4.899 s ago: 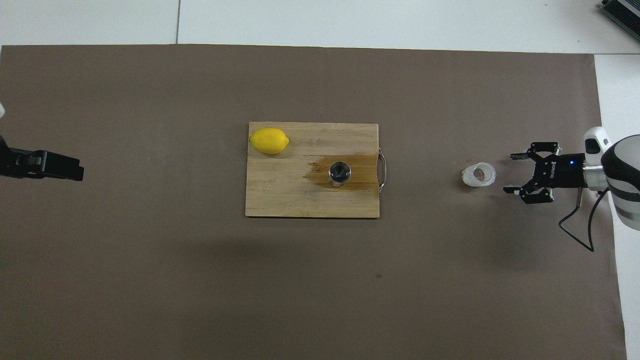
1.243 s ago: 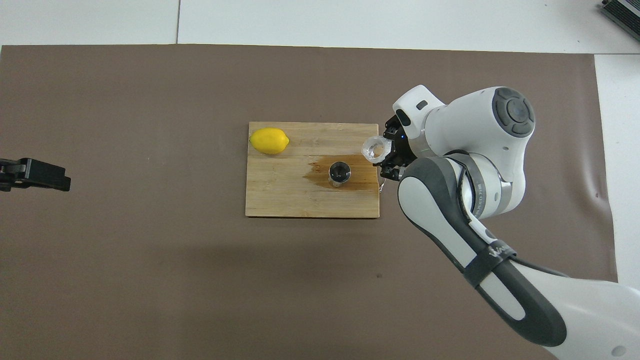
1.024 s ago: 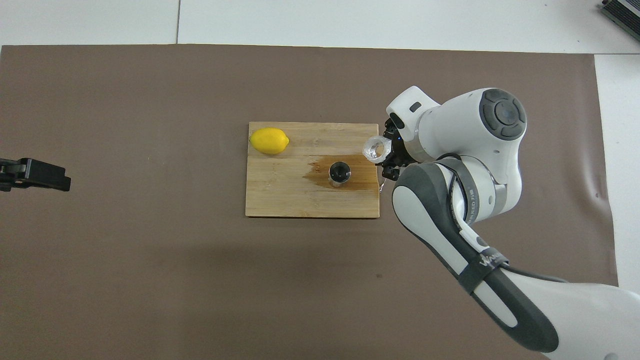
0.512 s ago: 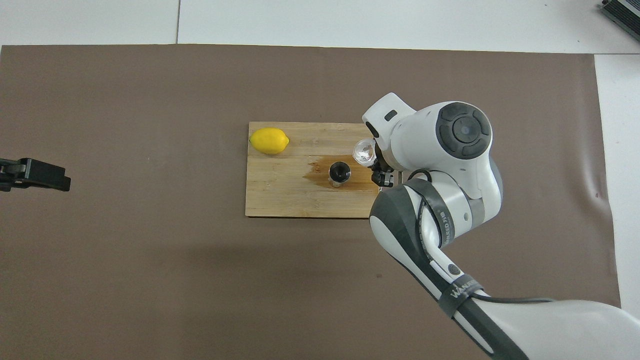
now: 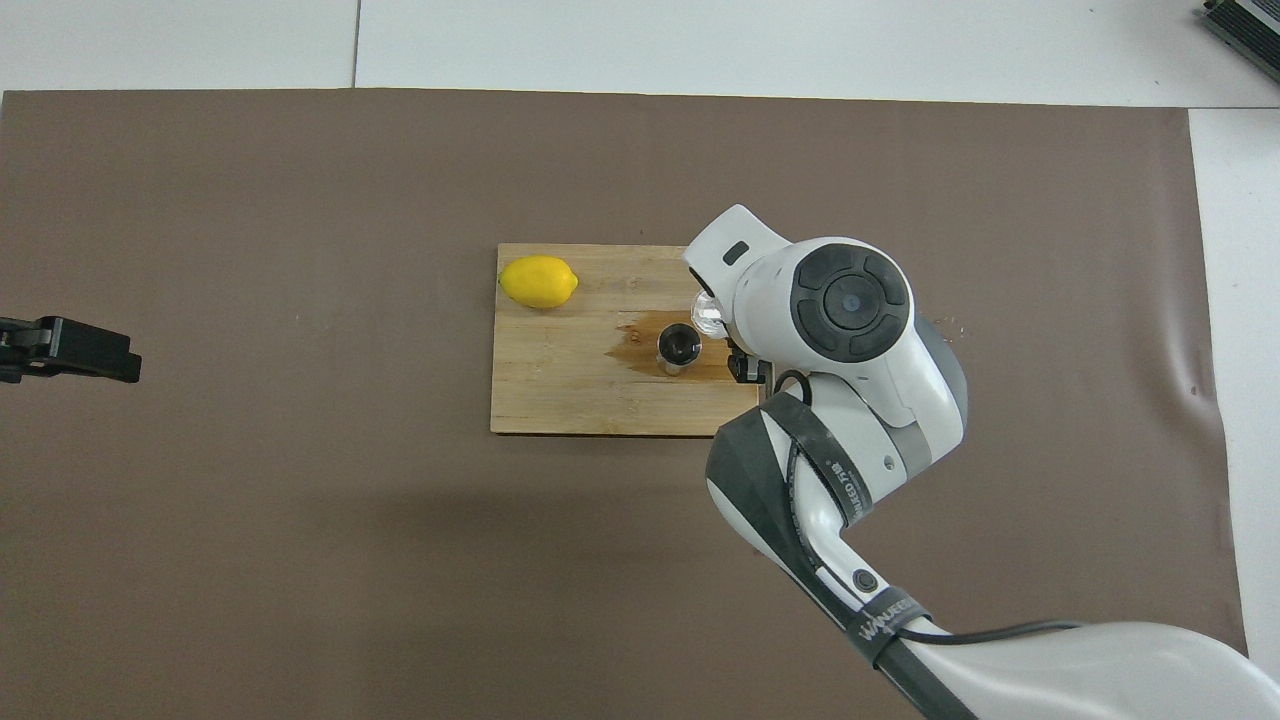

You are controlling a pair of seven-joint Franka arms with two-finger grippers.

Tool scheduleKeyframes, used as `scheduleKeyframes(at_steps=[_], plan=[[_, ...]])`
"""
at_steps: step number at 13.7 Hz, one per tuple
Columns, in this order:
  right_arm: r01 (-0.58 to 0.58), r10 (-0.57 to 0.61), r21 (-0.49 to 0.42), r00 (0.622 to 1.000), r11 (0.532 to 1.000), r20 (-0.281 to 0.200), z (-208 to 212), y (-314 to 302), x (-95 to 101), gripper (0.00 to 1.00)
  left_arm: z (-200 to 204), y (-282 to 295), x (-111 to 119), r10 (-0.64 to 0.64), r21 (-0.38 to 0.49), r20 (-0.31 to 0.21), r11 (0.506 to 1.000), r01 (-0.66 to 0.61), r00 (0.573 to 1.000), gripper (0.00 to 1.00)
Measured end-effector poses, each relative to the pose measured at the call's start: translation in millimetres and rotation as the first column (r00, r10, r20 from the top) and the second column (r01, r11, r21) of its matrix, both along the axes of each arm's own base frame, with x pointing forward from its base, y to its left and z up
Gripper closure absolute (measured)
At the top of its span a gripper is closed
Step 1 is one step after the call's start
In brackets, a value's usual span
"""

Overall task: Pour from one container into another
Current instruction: 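Tilt the white cup over the dark cup with the right gripper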

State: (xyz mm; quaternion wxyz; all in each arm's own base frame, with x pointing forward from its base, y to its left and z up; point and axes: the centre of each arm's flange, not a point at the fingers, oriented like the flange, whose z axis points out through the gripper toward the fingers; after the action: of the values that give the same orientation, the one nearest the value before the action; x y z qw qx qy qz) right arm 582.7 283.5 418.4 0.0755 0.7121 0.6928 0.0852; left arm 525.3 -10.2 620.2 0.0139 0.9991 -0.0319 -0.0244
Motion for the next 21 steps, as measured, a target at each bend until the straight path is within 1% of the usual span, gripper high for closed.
scheduleKeyframes(at_steps=[4, 9, 15, 21], plan=[[-0.061, 0.063, -0.061, 0.997, 0.996, 0.043, 7.0, 13.2, -7.5, 0.48, 0.0, 0.0, 0.0, 0.0, 0.0, 0.0, 1.0, 0.0, 1.0, 0.0], [-0.105, 0.115, -0.124, 0.99, 0.987, 0.078, 13.0, 22.7, -14.1, 0.48, 0.0, 0.0, 0.0, 0.0, 0.0, 0.0, 1.0, 0.0, 1.0, 0.0], [-0.131, 0.153, -0.211, 0.984, 0.969, 0.09, 14.2, 33.2, -26.4, 0.48, 0.0, 0.0, 0.0, 0.0, 0.0, 0.0, 1.0, 0.0, 1.0, 0.0], [-0.142, 0.17, -0.238, 0.98, 0.961, 0.101, 12.6, 40.2, -33.9, 0.48, 0.0, 0.0, 0.0, 0.0, 0.0, 0.0, 1.0, 0.0, 1.0, 0.0]])
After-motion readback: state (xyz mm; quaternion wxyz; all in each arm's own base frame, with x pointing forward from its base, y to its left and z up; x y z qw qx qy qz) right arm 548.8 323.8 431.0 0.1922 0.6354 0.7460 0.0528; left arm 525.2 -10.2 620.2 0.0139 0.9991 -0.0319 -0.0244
